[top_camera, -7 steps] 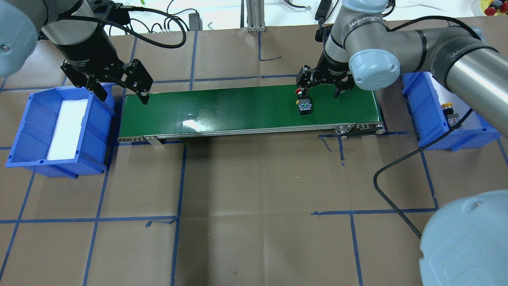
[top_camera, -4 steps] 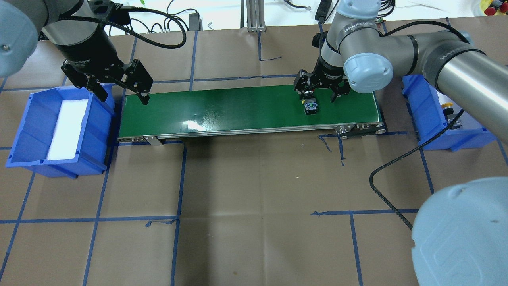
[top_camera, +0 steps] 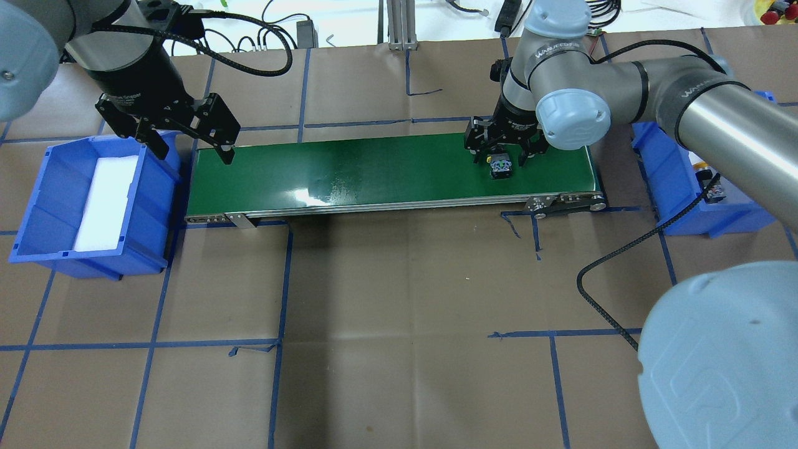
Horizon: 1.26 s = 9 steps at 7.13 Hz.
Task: Transport two buttons from left to right
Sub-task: 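Lower the right gripper and close it on the red-capped button, then lift the red button and carry it with the right gripper to the bin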
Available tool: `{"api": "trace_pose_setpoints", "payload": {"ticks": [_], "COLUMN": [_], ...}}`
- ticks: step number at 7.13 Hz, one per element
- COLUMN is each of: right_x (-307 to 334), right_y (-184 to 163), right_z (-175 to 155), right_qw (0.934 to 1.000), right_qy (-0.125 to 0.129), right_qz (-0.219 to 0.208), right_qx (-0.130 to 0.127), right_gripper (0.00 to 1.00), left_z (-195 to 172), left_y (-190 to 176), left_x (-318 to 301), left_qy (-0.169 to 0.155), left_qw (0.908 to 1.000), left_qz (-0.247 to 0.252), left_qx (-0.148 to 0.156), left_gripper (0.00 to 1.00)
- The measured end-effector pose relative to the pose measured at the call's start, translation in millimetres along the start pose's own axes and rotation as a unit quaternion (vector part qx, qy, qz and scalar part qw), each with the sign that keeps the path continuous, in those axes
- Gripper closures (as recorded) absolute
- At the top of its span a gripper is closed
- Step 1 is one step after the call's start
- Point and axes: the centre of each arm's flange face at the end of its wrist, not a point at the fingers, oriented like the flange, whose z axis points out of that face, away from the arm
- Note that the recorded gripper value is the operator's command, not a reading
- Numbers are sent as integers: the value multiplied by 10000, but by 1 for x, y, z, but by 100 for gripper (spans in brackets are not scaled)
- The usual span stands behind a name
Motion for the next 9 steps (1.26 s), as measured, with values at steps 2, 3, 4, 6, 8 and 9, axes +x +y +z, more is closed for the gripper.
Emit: {"api": "trace_pose_setpoints", "payload": {"ticks": [2, 3, 4, 6, 8, 9], "right_x": [9, 16, 22, 45, 105, 158], "right_y": [-1, -2, -5, -15, -27, -33], "right_z": [0, -4, -17, -85, -159, -185], "right_qw": [9993, 9979, 9955, 9919, 9910, 9905], "right_qy": [380, 649, 922, 1241, 1276, 1241], "right_qz": [-30, -62, -124, -227, -406, -592], "right_qx": [12, 52, 160, 144, -51, -95], "right_gripper": [88, 95, 97, 97, 97, 97], "left_z": [0, 0, 0, -1, 0, 0], "left_y": [0, 0, 0, 0, -1, -1], "left_x": [0, 0, 0, 0, -2, -3], "left_qy": [3, 4, 4, 4, 6, 9], "left_qw": [10000, 10000, 10000, 10000, 10000, 10000], "left_qz": [7, 14, 20, 23, 18, 17], "left_qx": [9, 10, 11, 12, 7, 5], "left_gripper": [0, 0, 0, 0, 0, 0]}}
